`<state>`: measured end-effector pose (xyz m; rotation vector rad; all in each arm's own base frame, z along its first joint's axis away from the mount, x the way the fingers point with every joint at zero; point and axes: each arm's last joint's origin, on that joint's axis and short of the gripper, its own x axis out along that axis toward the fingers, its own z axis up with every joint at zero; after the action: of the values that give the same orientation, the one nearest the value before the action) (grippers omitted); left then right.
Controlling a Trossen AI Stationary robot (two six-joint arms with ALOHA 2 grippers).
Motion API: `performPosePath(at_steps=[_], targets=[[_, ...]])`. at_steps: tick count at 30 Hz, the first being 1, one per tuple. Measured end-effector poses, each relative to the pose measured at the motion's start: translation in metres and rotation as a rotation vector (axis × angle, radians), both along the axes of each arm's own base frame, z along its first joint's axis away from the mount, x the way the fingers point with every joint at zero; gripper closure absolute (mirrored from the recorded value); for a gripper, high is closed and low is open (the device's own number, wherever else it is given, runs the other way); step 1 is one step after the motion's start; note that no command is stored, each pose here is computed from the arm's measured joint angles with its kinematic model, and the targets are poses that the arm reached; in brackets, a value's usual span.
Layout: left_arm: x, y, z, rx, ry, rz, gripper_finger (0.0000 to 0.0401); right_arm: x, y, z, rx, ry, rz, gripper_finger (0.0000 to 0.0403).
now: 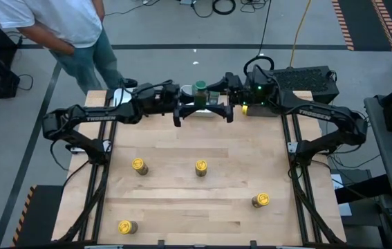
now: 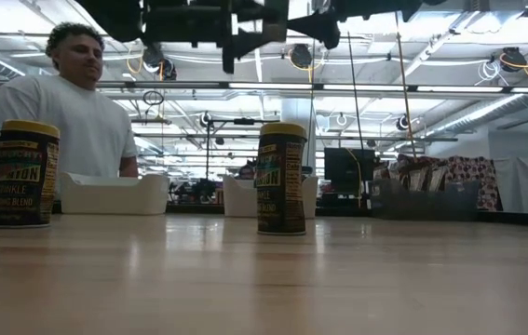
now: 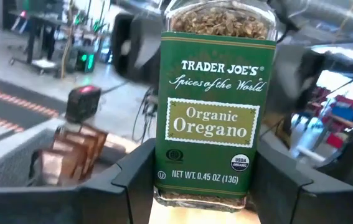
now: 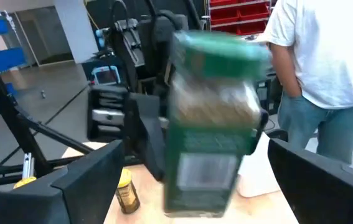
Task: Sort spices by type
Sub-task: Put the green seasoning bottle into the right white bin
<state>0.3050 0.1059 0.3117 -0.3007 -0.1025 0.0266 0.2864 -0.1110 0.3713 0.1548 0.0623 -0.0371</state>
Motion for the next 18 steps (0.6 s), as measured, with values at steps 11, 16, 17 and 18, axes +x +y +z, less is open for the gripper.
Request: performPosePath(at_steps=[11, 16, 17, 18], targets=[[0.000, -0.002, 0.002, 0.003, -0.019, -0.002, 0.0194, 0.013, -0.003, -0.004, 0.017, -0.059, 0.006, 0.0025], [0.000, -0.002, 0.002, 0.003, -0.020, 0.002, 0.0194, 0.013, -0.003, -0.001, 0.008, -0.081, 0.008, 0.0025], [0.000, -0.002, 0.002, 0.003, -0.020, 0.003, 0.0194, 0.013, -0.003, -0.001, 0.007, -0.088, 0.007, 0.0025], [0.000, -0.002, 0.002, 0.003, -0.021, 0.003, 0.0194, 0.013, -0.003, 0.000, 0.009, -0.092, 0.008, 0.0025]])
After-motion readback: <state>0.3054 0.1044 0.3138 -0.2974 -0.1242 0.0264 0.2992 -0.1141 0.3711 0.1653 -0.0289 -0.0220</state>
